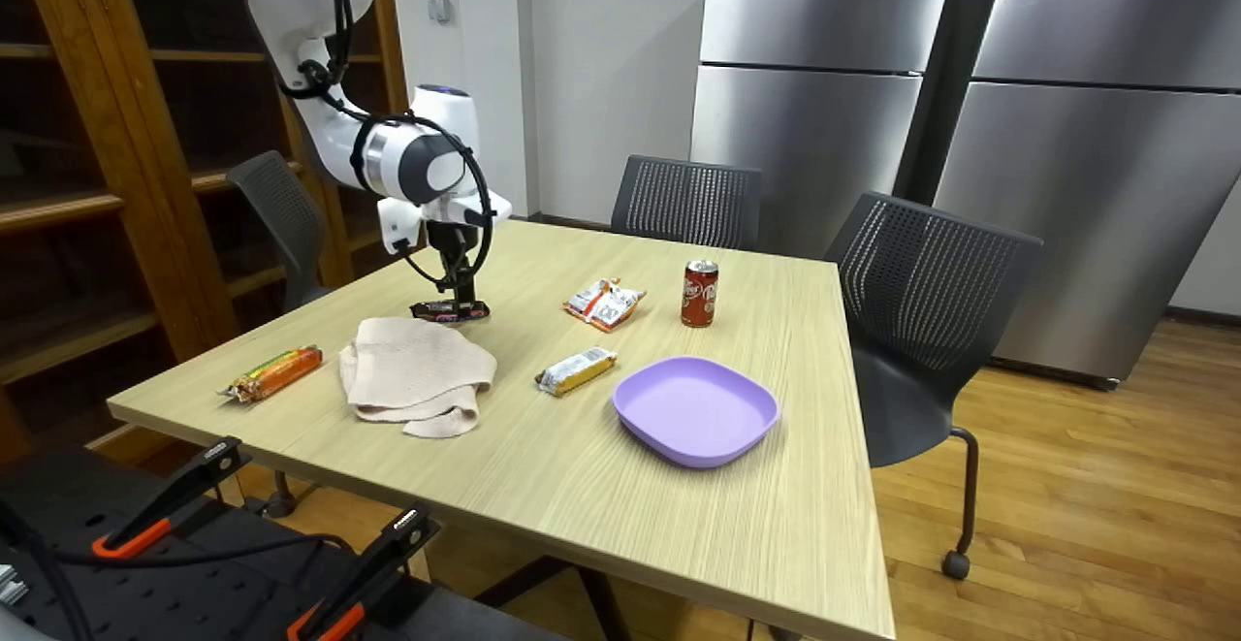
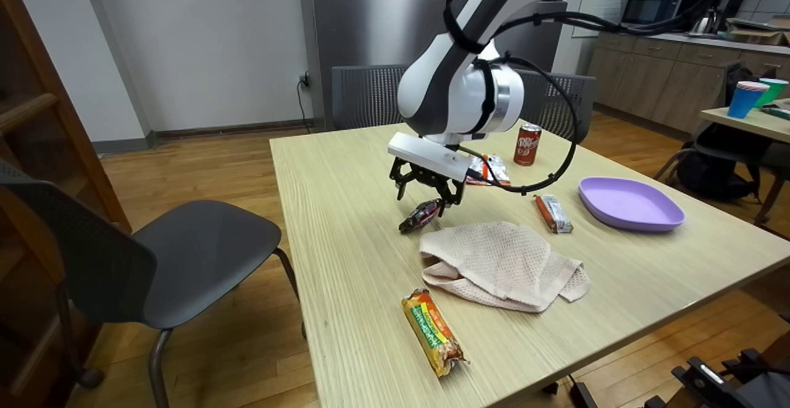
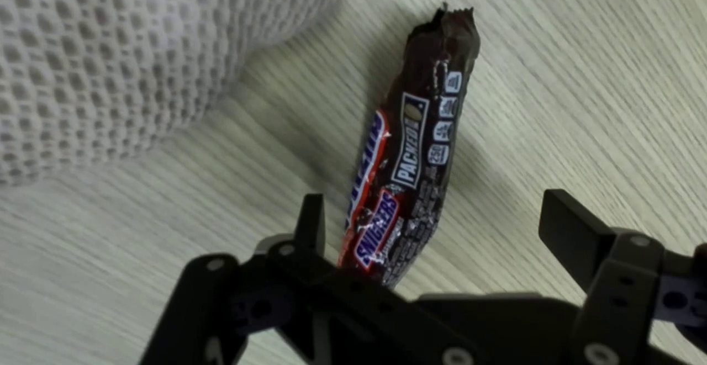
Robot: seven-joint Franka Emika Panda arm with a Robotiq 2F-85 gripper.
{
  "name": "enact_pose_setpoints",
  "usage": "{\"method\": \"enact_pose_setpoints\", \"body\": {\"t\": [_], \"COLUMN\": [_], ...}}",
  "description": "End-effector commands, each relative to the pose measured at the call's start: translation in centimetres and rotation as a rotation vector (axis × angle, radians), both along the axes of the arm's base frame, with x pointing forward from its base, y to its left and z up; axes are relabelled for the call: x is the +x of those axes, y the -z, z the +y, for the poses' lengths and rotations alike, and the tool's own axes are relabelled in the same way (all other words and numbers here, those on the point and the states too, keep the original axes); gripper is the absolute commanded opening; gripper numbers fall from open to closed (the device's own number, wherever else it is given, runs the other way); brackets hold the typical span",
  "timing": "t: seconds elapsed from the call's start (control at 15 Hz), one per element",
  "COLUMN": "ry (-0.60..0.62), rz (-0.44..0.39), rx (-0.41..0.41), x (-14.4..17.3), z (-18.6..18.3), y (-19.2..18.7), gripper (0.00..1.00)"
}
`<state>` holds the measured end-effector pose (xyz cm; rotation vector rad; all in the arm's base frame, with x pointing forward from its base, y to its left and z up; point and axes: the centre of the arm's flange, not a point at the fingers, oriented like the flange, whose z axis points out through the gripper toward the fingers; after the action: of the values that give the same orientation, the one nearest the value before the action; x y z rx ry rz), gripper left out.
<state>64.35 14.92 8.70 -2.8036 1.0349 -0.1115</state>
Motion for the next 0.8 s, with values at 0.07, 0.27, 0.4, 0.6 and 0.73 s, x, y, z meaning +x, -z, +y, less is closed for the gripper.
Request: {"method": "enact_pose_setpoints", "body": {"t": [0.07,0.27,0.4,0.6,0.73], "ry": [0.019,0.018,0.016,0.017,0.018], "rz": [0.016,0.019,0.022,0.017,0.014], "rx": [0.0,-0.002,-0.003,-0.005,-0.008], "x": [1.35,1.43,1.48,1.51,1.54], "z": [0.69,0.65,0.64,0.6,0.56], "y": [0.26,0.43,0.46,0.16,-0.02], "gripper": [1.0,1.0,0.93,0.58,0.42]}}
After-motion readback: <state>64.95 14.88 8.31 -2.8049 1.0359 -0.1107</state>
